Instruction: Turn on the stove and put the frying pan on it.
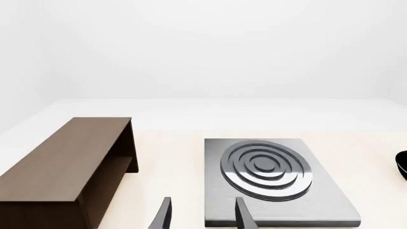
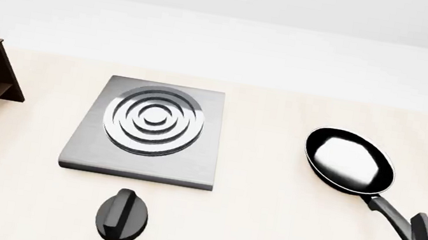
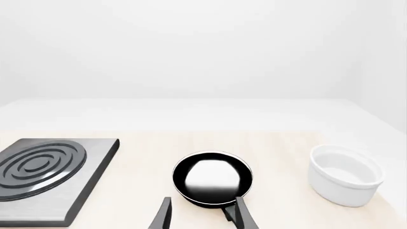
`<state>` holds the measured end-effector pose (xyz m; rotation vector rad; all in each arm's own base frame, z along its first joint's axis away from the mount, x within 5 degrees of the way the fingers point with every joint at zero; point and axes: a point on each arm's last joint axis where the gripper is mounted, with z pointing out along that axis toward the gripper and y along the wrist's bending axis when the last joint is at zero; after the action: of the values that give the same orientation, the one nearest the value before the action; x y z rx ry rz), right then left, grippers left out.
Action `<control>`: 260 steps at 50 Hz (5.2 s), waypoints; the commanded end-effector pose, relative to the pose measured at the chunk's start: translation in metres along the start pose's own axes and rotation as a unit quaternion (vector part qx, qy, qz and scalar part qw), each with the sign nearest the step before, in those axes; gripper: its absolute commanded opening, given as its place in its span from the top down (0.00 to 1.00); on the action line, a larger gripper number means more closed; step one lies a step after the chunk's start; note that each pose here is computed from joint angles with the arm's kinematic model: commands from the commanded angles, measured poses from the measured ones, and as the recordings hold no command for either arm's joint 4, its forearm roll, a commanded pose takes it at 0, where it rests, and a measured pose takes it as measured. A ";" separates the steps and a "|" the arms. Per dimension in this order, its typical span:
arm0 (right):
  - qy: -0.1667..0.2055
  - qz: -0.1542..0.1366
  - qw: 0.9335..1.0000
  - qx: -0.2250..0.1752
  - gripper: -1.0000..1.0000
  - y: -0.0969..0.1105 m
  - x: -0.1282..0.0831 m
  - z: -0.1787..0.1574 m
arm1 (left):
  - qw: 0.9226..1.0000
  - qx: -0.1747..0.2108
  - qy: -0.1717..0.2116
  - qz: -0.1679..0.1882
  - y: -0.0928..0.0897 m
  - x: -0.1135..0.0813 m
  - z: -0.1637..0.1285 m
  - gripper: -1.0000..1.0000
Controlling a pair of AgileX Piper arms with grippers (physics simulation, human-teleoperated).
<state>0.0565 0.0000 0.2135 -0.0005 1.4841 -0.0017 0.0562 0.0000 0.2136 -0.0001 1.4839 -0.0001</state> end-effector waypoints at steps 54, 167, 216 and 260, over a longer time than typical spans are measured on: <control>0.011 -0.019 1.000 0.016 0.00 -0.002 0.001 0.005 | 0.903 0.091 0.418 -0.032 -0.036 0.050 0.071 0.00; 0.018 -0.039 0.998 -0.046 0.00 0.004 -0.164 0.004 | 0.999 -0.038 -0.017 -0.008 0.004 -0.024 -0.003 0.00; 0.306 -0.170 0.936 0.022 0.00 -0.033 0.038 0.137 | 0.999 -0.035 -0.009 0.006 0.004 -0.021 -0.003 0.00; 0.360 -0.176 0.916 0.036 0.00 -0.049 0.112 0.137 | 0.999 -0.029 -0.021 0.001 0.003 -0.028 -0.004 0.00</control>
<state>0.2023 -0.0477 0.1267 -0.2284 2.1850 -0.3818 0.0503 0.0030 0.2404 -0.0449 1.4457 0.0460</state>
